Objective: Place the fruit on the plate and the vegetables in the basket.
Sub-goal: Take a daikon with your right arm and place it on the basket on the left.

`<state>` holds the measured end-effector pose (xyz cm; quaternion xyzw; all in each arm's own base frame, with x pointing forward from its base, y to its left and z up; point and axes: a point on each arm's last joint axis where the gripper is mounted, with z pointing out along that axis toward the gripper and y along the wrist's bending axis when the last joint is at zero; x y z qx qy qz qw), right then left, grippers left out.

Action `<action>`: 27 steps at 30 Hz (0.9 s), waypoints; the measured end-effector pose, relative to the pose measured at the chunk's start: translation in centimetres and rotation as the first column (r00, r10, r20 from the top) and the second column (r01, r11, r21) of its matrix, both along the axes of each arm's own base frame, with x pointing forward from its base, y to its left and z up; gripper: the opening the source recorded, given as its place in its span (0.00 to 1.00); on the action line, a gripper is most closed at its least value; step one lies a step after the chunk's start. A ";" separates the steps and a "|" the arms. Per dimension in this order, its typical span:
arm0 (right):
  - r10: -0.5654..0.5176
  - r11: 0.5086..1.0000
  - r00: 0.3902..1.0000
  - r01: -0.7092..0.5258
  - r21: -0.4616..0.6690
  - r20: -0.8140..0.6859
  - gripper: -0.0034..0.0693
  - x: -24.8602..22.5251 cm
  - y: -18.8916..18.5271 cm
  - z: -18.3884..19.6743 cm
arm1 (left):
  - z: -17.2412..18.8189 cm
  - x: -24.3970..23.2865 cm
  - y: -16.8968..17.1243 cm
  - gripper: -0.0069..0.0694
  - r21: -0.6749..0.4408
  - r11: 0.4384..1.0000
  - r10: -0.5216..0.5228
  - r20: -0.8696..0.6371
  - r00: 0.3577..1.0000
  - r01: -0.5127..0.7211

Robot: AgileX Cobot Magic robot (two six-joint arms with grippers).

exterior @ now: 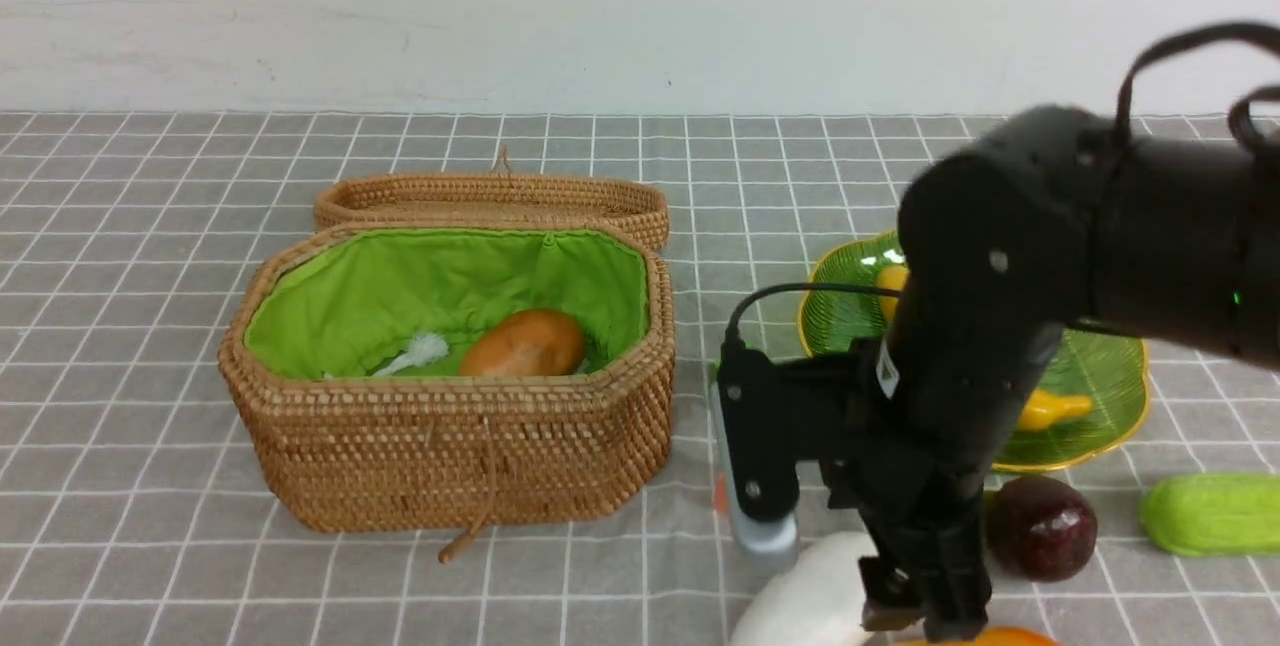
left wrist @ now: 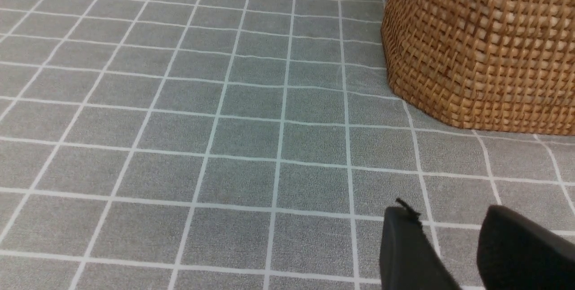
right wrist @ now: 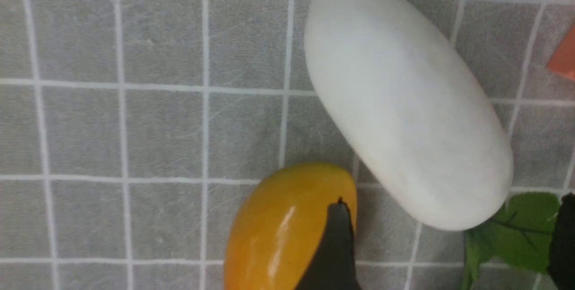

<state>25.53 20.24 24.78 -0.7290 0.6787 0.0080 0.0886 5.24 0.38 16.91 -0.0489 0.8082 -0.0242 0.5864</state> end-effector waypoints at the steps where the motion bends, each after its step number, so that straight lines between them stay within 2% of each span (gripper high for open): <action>1: 0.014 1.000 0.999 -0.015 0.016 0.035 0.86 0.1 0.0 -0.6 | 0.0 0.0 0.0 0.40 0.000 1.000 0.000 0.000 1.000 0.000; 7: 0.033 0.998 0.994 -0.039 0.057 0.106 0.86 0.5 0.3 -1.4 | 0.0 0.0 0.0 0.40 0.000 1.000 0.000 0.000 1.000 0.000; 11: 0.082 0.994 0.989 -0.091 0.064 0.126 0.86 0.6 0.5 -1.4 | 0.0 0.0 0.0 0.40 0.000 1.000 0.000 0.000 1.000 0.000; 19: 0.108 0.992 0.991 -0.113 0.062 0.077 0.86 0.7 0.9 -2.7 | 0.0 0.0 0.0 0.40 0.002 1.000 0.000 0.000 1.000 0.000; 27: 0.134 0.990 0.990 -0.135 -0.026 -0.039 0.86 1.4 1.3 -7.1 | 0.0 0.0 0.0 0.40 0.002 1.000 0.000 0.000 1.000 0.000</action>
